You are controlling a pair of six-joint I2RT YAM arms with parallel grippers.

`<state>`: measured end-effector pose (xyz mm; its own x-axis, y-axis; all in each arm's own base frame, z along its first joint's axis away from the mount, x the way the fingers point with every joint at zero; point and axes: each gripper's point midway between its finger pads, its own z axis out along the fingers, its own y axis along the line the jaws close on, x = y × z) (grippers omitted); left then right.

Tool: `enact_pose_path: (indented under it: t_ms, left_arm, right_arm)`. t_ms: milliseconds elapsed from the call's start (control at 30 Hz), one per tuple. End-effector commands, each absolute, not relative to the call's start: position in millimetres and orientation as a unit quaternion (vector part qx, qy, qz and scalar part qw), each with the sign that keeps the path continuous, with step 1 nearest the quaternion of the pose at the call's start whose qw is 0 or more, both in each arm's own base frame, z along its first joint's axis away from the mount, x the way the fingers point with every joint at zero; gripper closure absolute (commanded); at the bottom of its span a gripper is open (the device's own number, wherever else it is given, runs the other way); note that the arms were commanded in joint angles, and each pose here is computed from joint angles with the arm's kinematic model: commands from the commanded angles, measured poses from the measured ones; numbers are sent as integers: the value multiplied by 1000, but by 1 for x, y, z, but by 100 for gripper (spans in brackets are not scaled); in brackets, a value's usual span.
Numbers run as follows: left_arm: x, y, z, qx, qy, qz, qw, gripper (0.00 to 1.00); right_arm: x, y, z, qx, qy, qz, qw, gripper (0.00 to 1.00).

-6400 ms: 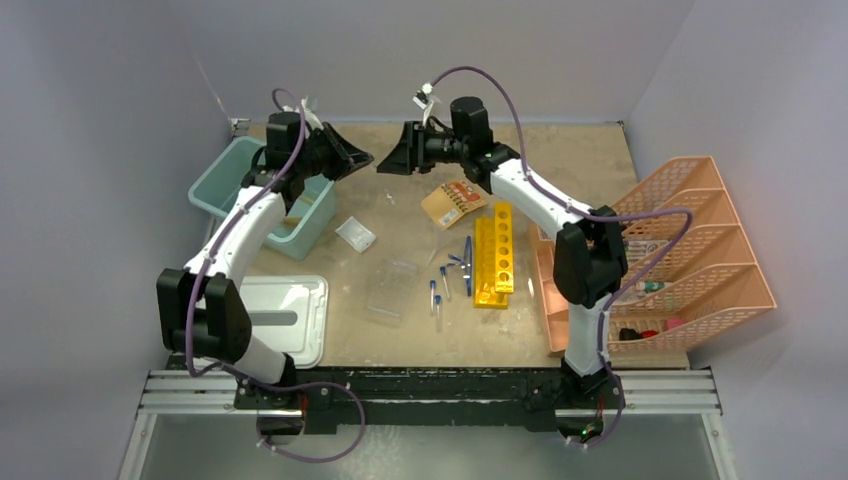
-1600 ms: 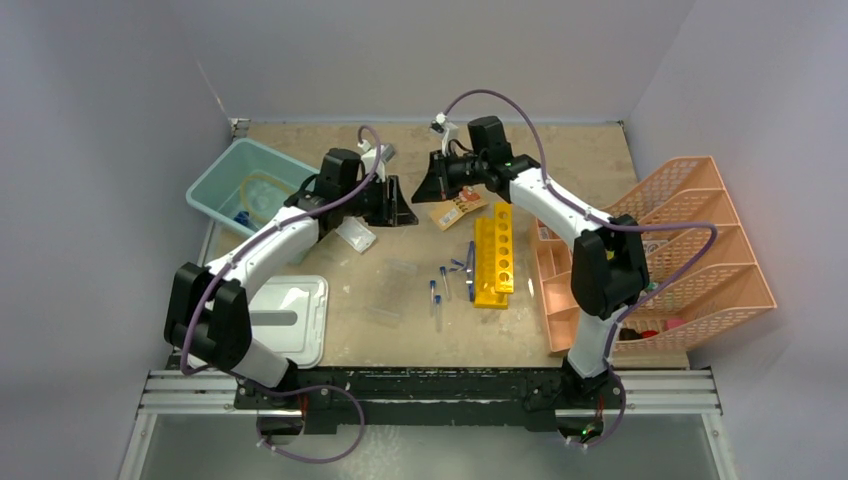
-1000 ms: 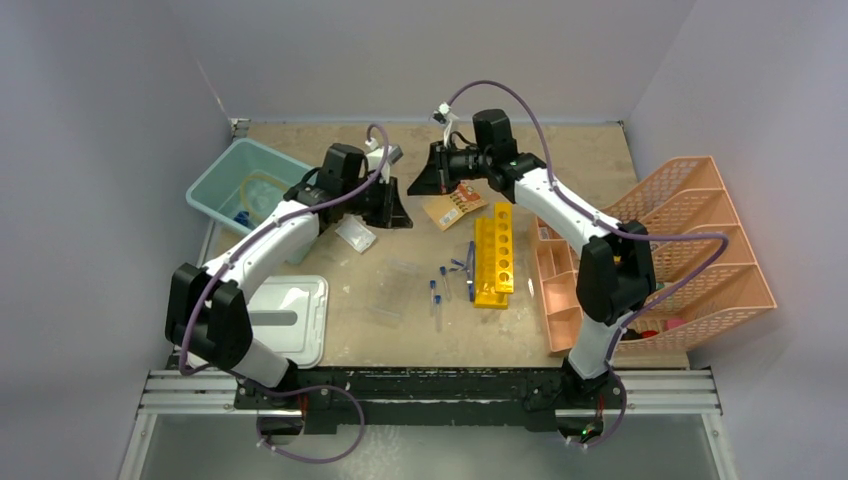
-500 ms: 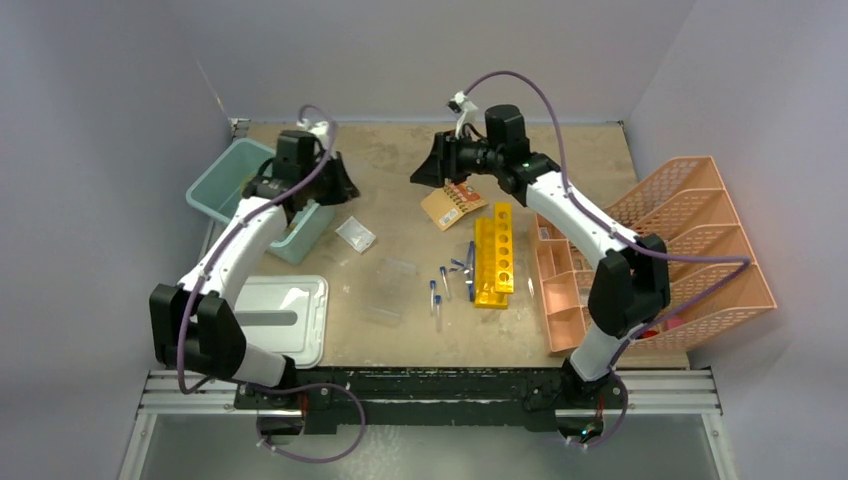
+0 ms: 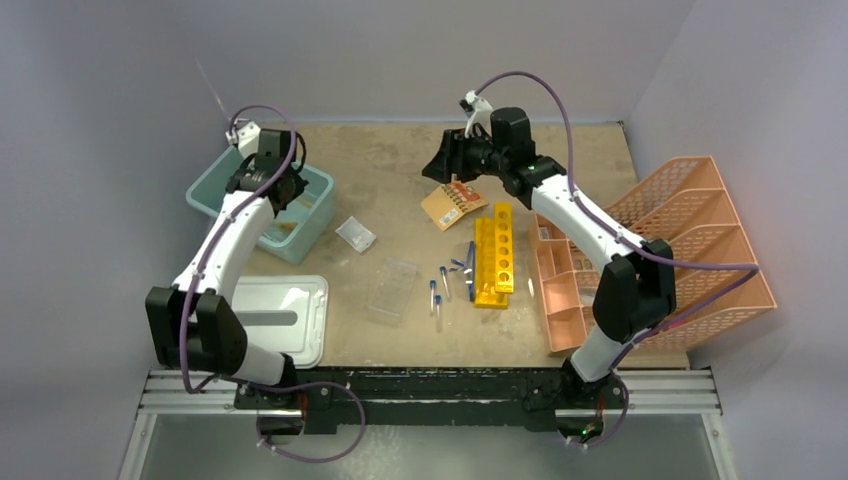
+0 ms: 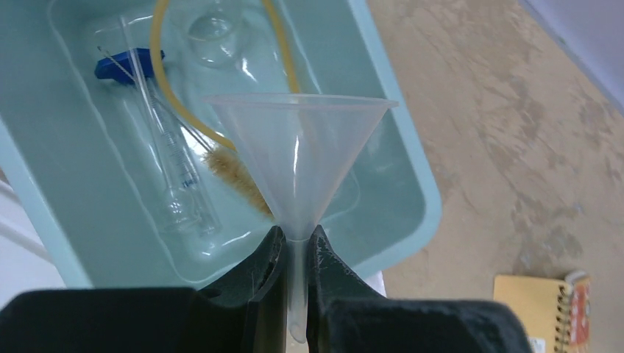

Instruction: Organize the chemistry lab equipment

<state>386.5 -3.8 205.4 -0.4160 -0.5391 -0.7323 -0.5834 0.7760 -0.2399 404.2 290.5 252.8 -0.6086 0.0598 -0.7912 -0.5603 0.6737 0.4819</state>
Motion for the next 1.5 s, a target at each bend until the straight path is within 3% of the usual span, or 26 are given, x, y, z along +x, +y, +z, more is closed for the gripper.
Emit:
enact_pose_path:
  t_ms: [0,267,600,733,900,1133,1467]
  left_arm:
    - [400,26,202,-406,811,52,417,100]
    - [436,18,158,-398,842,-13,363,100]
    - [445,16,94,-395,865,6,309,100]
    - [450,22,87,-394,864,20,314,83]
    - [457,20,83,-389,866,17,314,74]
    - [461,28,111,-403,852,28,333,65]
    - [463,12,218,-381,808,-31,448,57]
  right_arm:
    - [411,284,253,-152,817,350,432,38]
    - [419,282,242,-150,825,334,430,38]
    - [430,281,232,-152,833,317,428,37]
    - [435,282,230,-153,835,310,427,38]
    - [438,279,220,-157,848,292,414,39]
    - [428,265,205,-172,865,258,394,39]
    - [429,262,220,-202,855,233,417,36]
